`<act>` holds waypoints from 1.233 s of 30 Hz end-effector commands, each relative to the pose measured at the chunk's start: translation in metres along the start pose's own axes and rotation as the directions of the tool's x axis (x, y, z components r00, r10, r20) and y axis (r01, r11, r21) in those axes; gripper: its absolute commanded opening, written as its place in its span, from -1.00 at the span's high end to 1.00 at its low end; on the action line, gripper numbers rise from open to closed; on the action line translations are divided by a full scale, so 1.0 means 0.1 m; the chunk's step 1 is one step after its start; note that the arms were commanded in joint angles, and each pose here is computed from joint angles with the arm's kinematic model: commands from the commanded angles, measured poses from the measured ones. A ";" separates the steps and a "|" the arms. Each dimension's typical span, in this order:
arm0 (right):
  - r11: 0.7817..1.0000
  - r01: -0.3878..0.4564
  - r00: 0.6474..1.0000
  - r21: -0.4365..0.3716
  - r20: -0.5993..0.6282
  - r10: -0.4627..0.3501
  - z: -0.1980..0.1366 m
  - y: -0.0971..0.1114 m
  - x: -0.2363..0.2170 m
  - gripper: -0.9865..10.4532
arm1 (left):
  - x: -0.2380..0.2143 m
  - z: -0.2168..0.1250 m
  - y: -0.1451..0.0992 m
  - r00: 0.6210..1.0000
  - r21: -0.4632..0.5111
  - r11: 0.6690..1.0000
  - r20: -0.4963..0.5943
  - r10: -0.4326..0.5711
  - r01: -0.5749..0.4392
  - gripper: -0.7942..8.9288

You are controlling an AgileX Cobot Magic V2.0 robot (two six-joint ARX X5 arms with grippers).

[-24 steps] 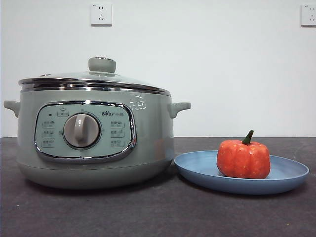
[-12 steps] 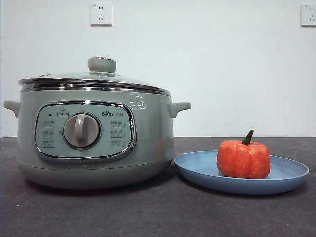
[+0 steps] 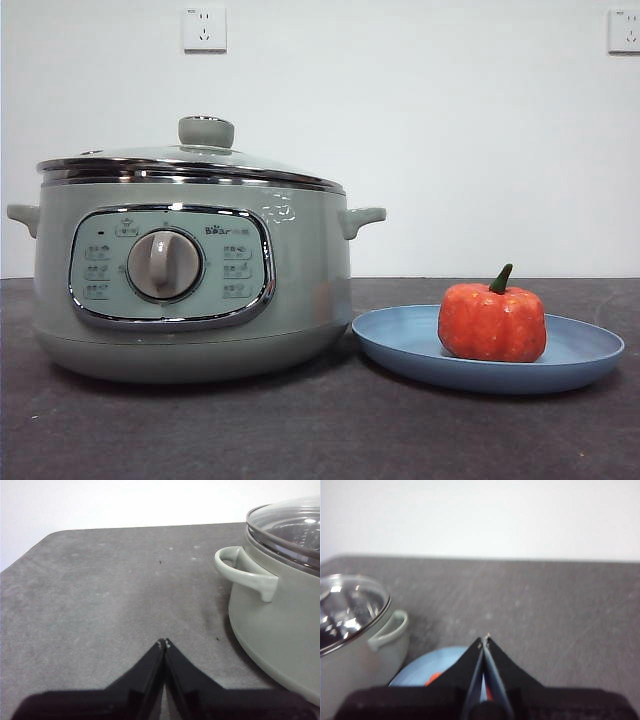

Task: Take the pumpkin out from the steamer,put the pumpkin in the blue plate,close the lid

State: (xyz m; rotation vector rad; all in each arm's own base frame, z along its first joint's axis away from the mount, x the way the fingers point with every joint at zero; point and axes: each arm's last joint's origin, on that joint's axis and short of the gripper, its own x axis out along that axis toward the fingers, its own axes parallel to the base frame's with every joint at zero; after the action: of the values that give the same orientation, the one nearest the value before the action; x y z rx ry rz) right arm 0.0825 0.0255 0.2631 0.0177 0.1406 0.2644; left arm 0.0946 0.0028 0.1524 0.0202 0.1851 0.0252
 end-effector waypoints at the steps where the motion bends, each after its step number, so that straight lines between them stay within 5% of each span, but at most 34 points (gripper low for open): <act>1: 1.000 -0.010 1.000 -0.002 -0.012 0.010 -0.40 -0.08 0.11 0.82 | 0.01 -0.04 0.00 1.000 -0.004 1.000 -0.019 0.000 0.000 0.84; 11: 0.999 0.044 0.998 0.010 -0.048 -0.043 -1.08 -0.19 0.22 0.82 | 0.01 -0.04 0.00 1.000 -0.004 1.000 -0.019 0.002 -0.002 0.84; 37: 0.999 0.043 0.998 0.010 -0.053 -0.043 -1.10 -0.19 0.23 0.82 | 0.01 -0.04 0.00 1.000 -0.004 1.000 -0.019 0.002 -0.002 0.84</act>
State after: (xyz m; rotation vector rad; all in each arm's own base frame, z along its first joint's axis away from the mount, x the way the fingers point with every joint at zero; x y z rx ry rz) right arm 0.0931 0.0128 0.1544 0.0276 0.1888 0.2190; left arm 0.0946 0.0028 0.1523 0.0198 0.1855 0.0252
